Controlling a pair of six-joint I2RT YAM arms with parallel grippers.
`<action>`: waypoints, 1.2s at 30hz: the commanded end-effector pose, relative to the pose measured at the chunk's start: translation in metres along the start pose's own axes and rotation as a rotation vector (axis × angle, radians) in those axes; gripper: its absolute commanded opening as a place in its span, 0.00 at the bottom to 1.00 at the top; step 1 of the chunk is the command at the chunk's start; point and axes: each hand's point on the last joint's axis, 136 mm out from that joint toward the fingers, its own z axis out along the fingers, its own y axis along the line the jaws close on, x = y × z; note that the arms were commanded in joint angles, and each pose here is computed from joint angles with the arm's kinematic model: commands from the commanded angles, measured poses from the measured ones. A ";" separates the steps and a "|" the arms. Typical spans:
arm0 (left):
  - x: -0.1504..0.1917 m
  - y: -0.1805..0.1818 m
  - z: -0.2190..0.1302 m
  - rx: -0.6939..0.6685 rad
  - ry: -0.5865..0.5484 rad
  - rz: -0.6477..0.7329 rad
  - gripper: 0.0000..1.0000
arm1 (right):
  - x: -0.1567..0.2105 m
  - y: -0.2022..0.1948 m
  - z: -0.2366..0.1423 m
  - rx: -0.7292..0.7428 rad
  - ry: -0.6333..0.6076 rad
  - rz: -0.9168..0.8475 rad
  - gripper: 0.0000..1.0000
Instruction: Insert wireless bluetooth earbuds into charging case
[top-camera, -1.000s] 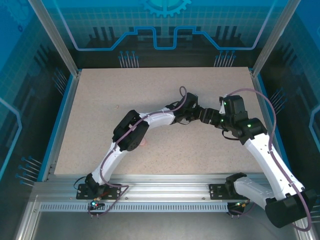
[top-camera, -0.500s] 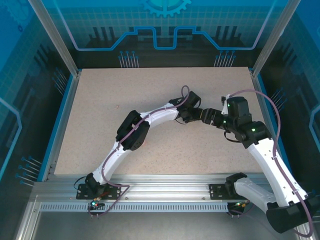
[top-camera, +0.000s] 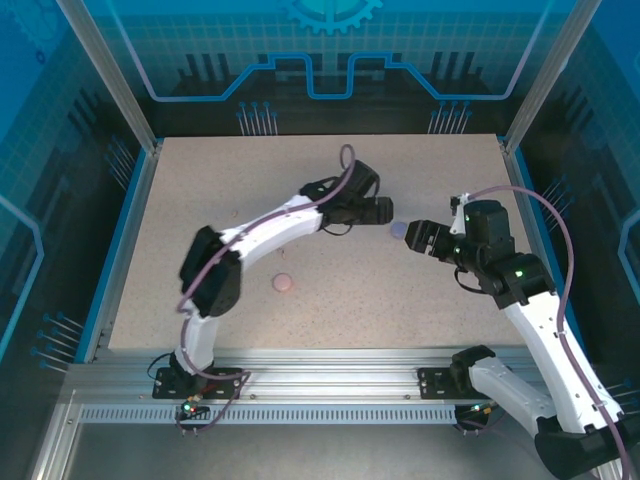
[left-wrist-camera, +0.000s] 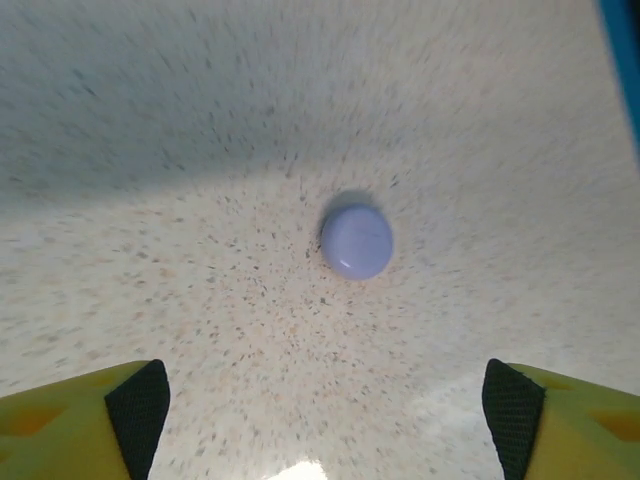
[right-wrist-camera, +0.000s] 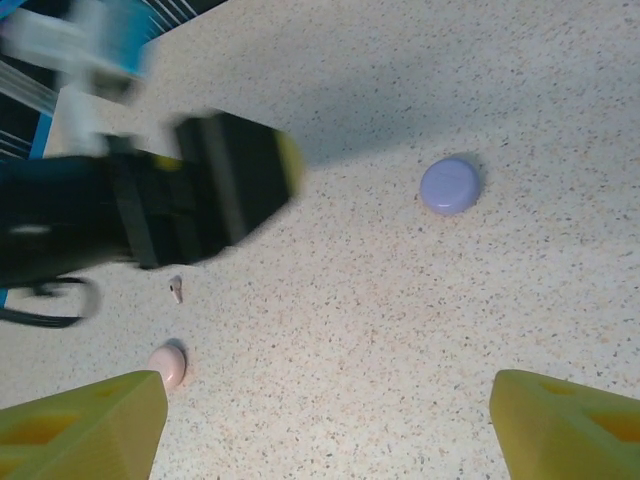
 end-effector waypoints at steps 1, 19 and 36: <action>-0.022 0.011 -0.049 -0.001 -0.142 0.069 0.92 | 0.015 0.000 0.012 -0.010 0.062 0.007 0.86; -0.022 0.186 -0.156 -0.045 -0.455 -0.355 0.99 | 0.110 0.078 0.101 0.115 0.332 -0.044 0.89; -0.029 0.303 -0.201 -0.169 -0.553 -0.636 0.99 | 0.201 0.193 0.214 0.338 0.587 -0.038 0.91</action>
